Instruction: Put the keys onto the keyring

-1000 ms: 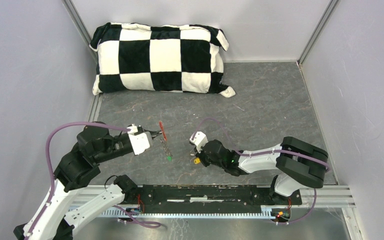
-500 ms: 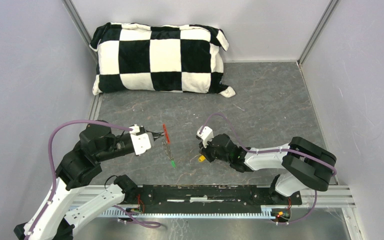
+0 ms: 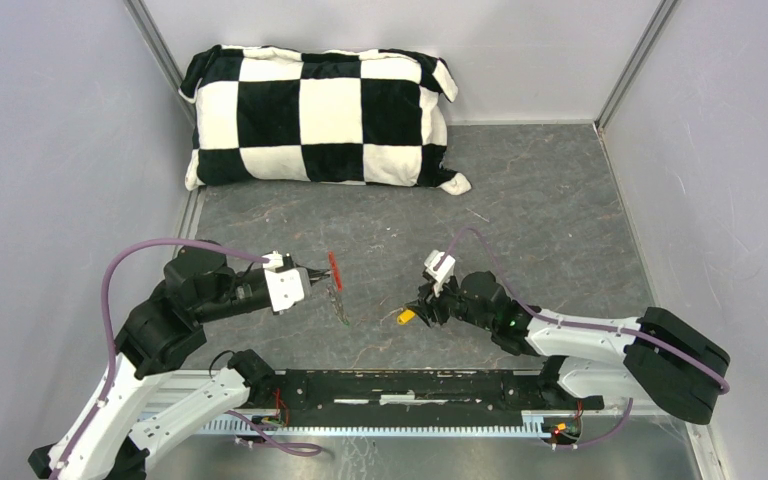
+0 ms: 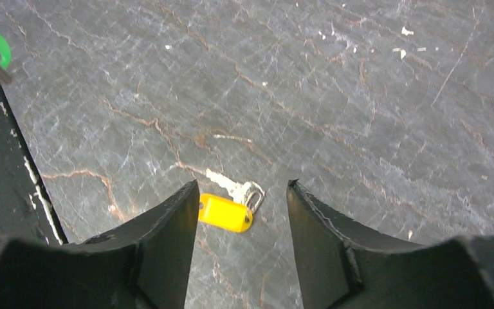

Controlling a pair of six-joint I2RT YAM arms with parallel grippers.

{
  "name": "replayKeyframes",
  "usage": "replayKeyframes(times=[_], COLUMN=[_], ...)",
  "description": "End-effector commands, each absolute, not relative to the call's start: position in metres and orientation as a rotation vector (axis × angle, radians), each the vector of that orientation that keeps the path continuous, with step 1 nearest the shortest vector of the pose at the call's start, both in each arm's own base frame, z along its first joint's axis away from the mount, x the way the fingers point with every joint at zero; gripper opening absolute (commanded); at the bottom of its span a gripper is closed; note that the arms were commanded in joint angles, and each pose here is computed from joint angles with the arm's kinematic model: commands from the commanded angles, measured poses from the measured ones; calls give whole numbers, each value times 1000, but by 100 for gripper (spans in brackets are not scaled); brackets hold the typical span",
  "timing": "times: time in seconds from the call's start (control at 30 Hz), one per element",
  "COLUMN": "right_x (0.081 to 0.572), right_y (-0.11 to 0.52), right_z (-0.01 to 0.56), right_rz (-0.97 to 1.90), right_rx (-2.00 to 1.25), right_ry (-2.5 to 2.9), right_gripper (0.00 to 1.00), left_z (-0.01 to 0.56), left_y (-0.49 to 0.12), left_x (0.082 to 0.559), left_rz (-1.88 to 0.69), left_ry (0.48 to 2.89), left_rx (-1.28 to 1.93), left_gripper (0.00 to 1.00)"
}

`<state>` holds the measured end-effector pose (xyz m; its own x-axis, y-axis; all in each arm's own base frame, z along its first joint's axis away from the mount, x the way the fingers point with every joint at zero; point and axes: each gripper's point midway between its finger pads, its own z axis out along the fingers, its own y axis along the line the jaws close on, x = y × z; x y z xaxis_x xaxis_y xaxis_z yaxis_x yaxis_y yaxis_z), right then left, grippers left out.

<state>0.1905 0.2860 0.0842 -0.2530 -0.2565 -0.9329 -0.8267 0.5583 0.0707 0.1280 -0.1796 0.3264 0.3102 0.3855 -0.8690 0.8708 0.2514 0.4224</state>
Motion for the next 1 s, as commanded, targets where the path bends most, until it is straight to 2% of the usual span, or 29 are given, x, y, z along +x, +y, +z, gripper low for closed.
replayKeyframes(times=[0.0, 0.97], right_x=[188, 202], right_y=[277, 298], right_z=[75, 44], right_rz=[709, 749], right_rx=[-875, -926], right_ry=[1778, 1839], right_gripper=[53, 39], left_z=[331, 327], left_y=[-185, -188], left_x=[123, 114], left_rz=[-553, -598], left_ry=[1260, 1253], left_rx=[1339, 1376], left_gripper=[2, 2])
